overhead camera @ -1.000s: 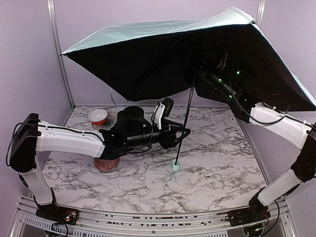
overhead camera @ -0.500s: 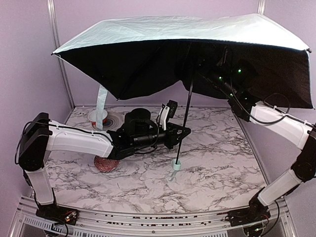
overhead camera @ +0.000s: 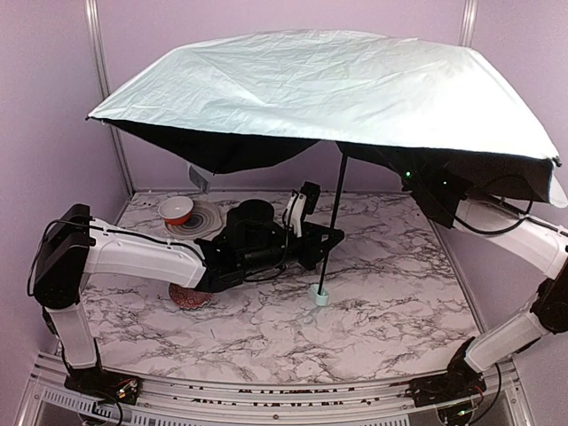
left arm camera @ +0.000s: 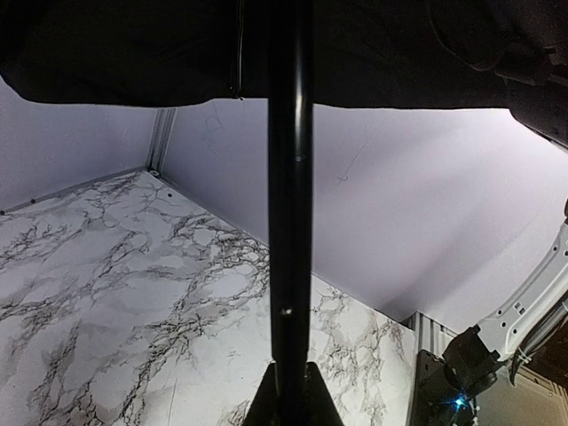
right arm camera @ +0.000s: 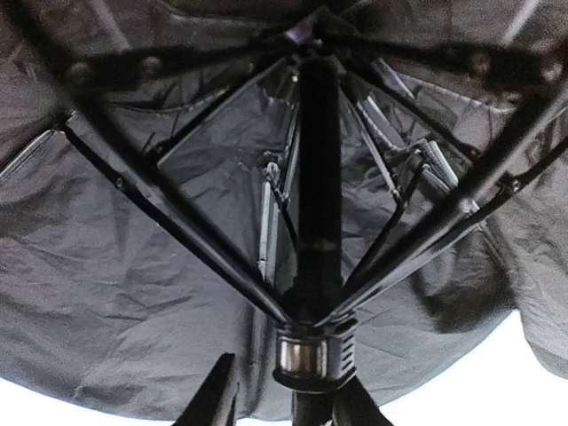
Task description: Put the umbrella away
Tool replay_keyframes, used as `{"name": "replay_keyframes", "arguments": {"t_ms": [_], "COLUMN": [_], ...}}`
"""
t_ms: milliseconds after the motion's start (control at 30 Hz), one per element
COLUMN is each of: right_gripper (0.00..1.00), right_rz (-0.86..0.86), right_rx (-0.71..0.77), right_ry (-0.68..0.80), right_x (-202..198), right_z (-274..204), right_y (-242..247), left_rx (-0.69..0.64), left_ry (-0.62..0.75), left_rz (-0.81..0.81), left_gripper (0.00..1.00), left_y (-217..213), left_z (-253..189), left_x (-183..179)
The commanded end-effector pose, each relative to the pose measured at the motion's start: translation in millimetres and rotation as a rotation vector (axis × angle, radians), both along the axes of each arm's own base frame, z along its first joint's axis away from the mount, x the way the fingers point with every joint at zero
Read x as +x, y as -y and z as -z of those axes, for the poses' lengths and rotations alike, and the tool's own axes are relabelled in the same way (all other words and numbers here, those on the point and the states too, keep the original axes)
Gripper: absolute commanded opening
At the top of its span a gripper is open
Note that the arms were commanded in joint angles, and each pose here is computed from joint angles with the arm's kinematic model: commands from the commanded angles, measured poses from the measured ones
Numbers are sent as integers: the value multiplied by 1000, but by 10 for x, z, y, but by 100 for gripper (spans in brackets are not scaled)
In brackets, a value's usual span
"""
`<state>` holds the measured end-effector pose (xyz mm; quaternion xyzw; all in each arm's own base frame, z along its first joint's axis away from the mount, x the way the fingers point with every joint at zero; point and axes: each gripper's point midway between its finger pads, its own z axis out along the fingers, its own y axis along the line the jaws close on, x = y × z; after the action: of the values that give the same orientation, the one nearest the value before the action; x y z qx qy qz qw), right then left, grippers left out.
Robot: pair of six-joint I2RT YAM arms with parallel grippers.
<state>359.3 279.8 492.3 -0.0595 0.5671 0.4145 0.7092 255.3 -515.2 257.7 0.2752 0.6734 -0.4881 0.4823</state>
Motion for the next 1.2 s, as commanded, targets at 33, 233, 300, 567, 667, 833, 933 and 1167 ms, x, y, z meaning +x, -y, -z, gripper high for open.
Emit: {"name": "replay_keyframes", "arguments": {"t_ms": [33,233,300,567,667,833,933,1167], "right_gripper": [34,47,52,68,70,73,63,44], "right_rz": [212,288,303,277,265,261,258,282], "right_rx": [-16,32,32,11,4,-40,-51,-67], "right_ry": [33,72,86,112,104,95,113,121], "right_x": [5,-15,-13,63,100,201,231,310], "right_z": [-100,-194,-223,-236,-186,-151,-199,-160], "right_y": [281,447,467,319,267,155,105,72], "left_rx": [-100,-156,-166,-170,-171,-167,-168,-172], "left_ry": [92,44,38,48,47,52,43,52], "left_rz": [-92,-53,-42,-42,-32,-13,-17,-4], "left_gripper": [0,0,0,0,0,0,0,0], "left_y": [-112,-91,-75,-79,-69,-41,-40,-31], "left_z": [-362,-403,-402,-424,-428,-418,-406,-443], "left_x": [94,35,17,11,-5,-57,-50,-90]}}
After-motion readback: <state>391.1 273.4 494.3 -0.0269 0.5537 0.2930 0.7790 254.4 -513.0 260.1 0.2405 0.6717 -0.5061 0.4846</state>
